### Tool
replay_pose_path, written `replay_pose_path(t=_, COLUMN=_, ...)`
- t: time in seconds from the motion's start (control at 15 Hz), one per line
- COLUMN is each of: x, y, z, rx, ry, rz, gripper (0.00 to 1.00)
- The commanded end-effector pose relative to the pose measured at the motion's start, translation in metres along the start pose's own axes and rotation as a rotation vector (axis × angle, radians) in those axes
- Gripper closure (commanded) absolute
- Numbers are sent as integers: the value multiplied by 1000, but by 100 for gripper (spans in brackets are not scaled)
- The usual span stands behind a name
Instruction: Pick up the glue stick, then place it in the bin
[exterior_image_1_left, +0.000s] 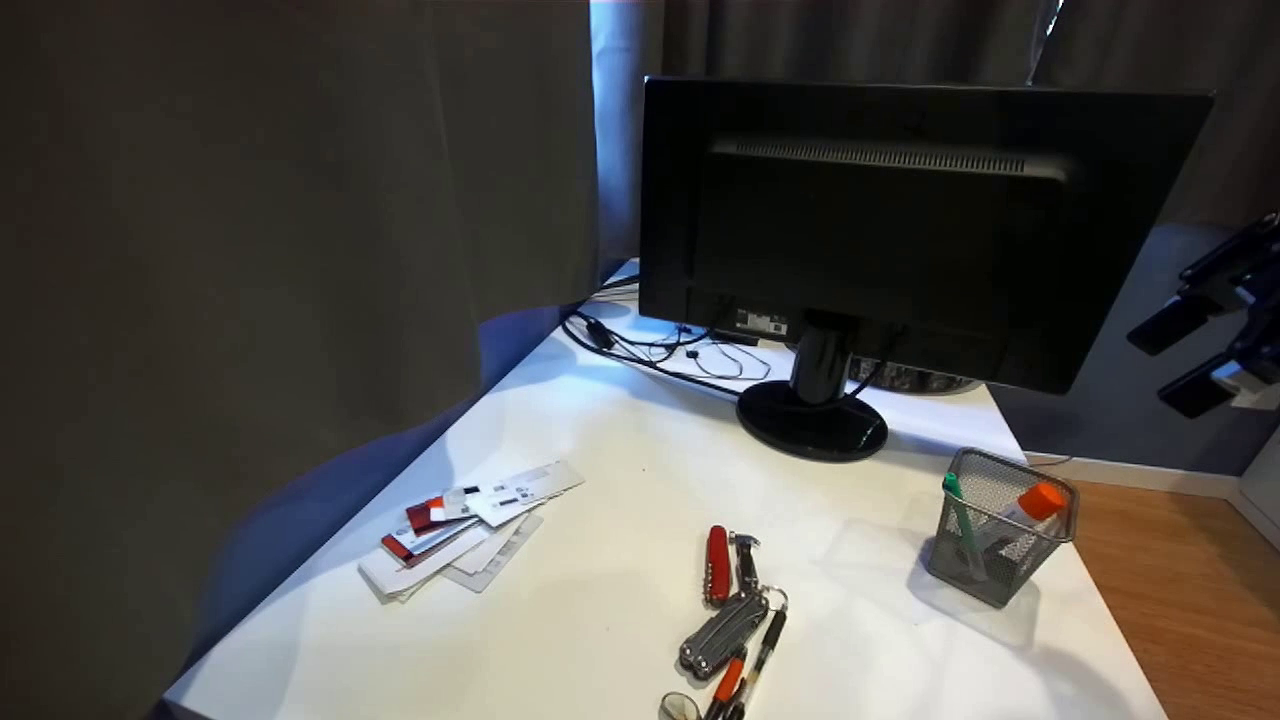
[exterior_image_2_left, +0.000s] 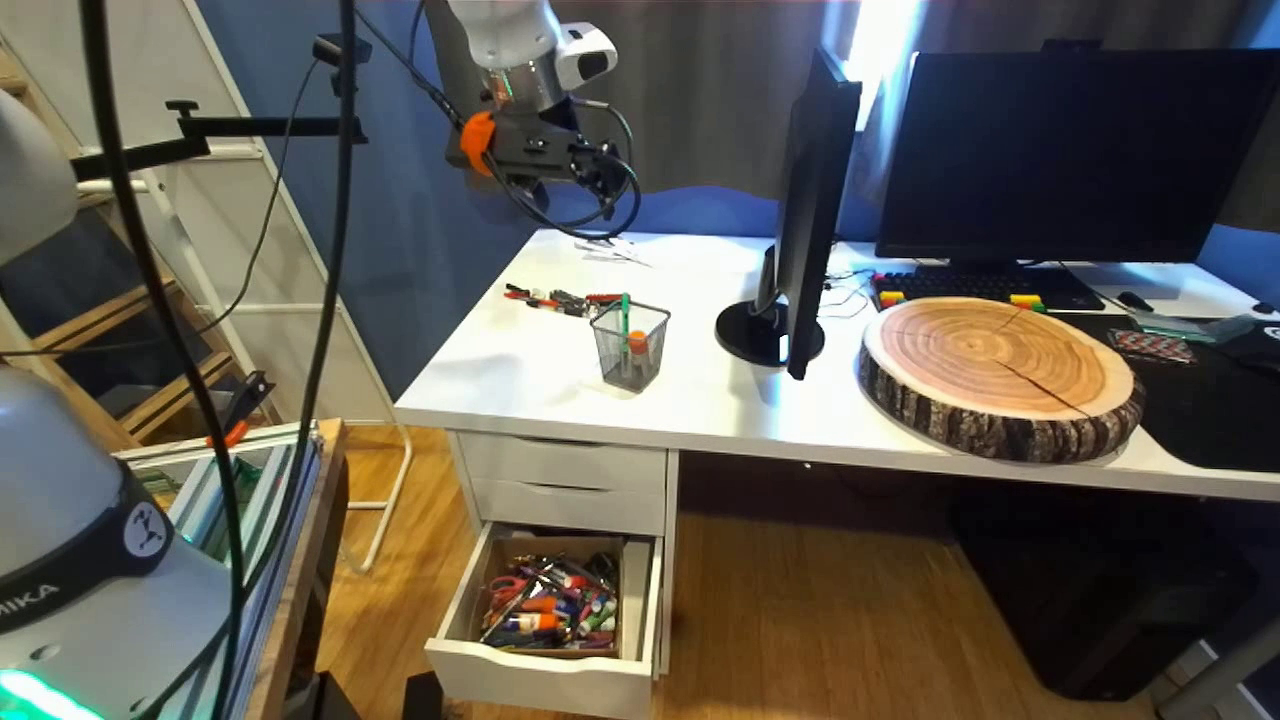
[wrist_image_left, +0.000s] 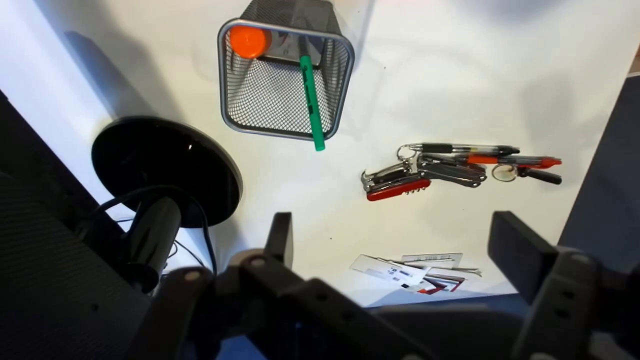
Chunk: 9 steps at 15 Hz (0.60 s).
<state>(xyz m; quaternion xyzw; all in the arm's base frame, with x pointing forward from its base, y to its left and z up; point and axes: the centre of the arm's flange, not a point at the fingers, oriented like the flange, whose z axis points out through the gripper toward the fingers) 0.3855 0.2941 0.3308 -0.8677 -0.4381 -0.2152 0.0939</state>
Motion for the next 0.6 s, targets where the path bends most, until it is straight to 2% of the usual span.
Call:
replay_pose_path(t=0.0, x=14, y=5, z=-16, rx=25, ry=-17, rz=1, gripper=0)
replay_pose_path(t=0.2, x=15, y=1, z=-24, rx=36, ry=-19, rz=-4, gripper=0)
replay_pose_path(t=0.27, x=10, y=-2, z=-11, rx=12, ry=-3, rz=7, gripper=0)
replay_pose_path(t=0.53, x=12, y=-5, z=-14, rx=17, ry=-5, rz=-2, gripper=0)
